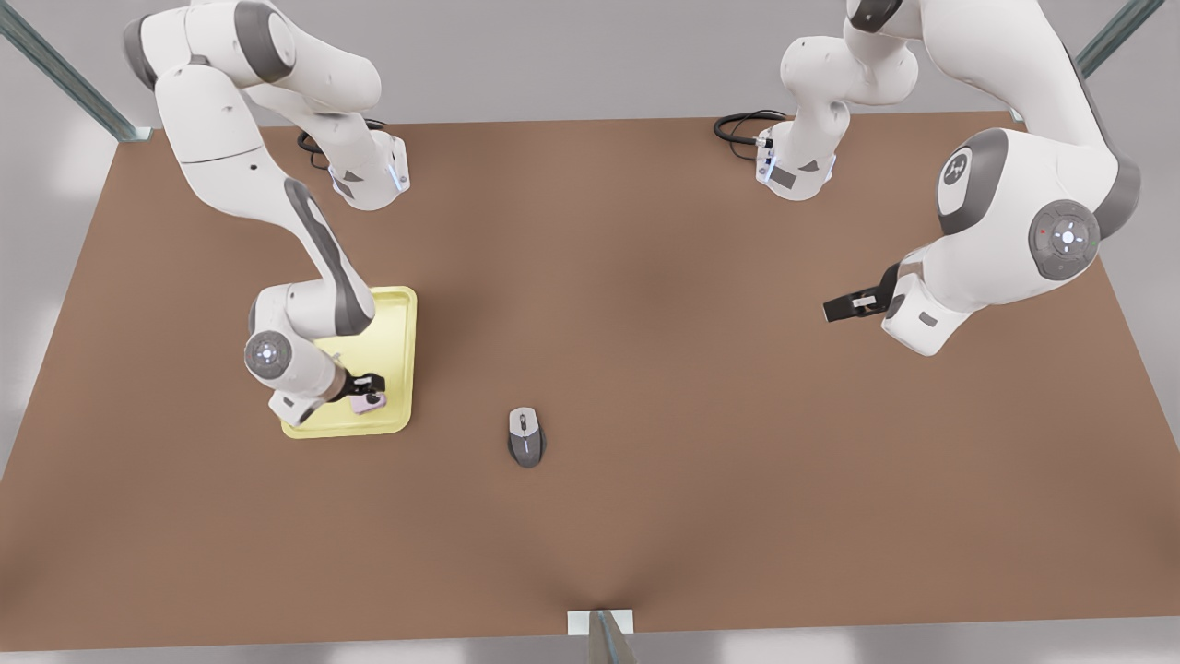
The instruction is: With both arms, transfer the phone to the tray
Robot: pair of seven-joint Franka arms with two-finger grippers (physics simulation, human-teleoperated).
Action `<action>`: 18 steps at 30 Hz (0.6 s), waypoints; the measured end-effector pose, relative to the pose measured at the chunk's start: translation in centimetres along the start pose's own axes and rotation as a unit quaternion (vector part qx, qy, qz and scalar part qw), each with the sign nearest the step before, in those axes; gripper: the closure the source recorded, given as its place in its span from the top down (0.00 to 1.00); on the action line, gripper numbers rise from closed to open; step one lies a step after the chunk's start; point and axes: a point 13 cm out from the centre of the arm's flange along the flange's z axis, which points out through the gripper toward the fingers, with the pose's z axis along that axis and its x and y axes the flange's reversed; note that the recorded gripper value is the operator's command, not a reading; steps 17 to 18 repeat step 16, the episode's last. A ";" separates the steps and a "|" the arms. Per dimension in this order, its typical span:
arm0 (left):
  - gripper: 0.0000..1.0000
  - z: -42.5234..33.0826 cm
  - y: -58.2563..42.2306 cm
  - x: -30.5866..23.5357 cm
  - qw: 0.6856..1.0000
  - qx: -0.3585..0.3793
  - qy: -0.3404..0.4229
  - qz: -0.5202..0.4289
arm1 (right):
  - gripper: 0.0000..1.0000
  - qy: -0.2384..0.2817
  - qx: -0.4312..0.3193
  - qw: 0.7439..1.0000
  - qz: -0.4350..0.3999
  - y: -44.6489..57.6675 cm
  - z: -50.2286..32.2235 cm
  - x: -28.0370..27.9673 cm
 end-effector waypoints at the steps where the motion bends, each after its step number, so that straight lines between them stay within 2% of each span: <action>1: 1.00 0.0 0.0 0.0 1.000 0.000 0.000 0.000 | 1.00 -0.021 0.002 1.000 -0.009 0.0 -2.7 -2.3; 4: 1.00 -0.4 0.1 0.1 1.000 0.001 -0.002 0.000 | 1.00 -0.112 0.022 0.993 -0.033 -1.2 -16.9 -10.9; 5: 1.00 -0.4 0.3 0.1 1.000 0.000 -0.001 -0.002 | 1.00 -0.134 0.030 0.990 -0.030 -2.1 -22.9 -12.0; 6: 1.00 -0.5 0.4 0.1 1.000 0.000 0.000 -0.002 | 1.00 -0.139 0.035 0.989 -0.020 -2.9 -27.7 -10.7; 9: 1.00 -0.4 0.4 0.3 1.000 0.000 0.004 -0.001 | 1.00 -0.112 0.039 0.993 0.011 -5.3 -33.8 -5.9; 12: 1.00 -0.3 0.3 0.4 1.000 0.001 0.008 0.000 | 1.00 -0.056 0.034 0.997 0.028 -6.6 -33.5 -2.4; 16: 1.00 -0.1 0.3 0.5 1.000 0.000 0.011 0.000 | 1.00 -0.018 0.020 0.999 0.031 -5.7 -32.9 -1.1; 18: 1.00 -0.1 0.3 0.5 1.000 0.000 0.011 0.000 | 1.00 -0.018 0.020 0.999 0.031 -5.7 -32.9 -1.1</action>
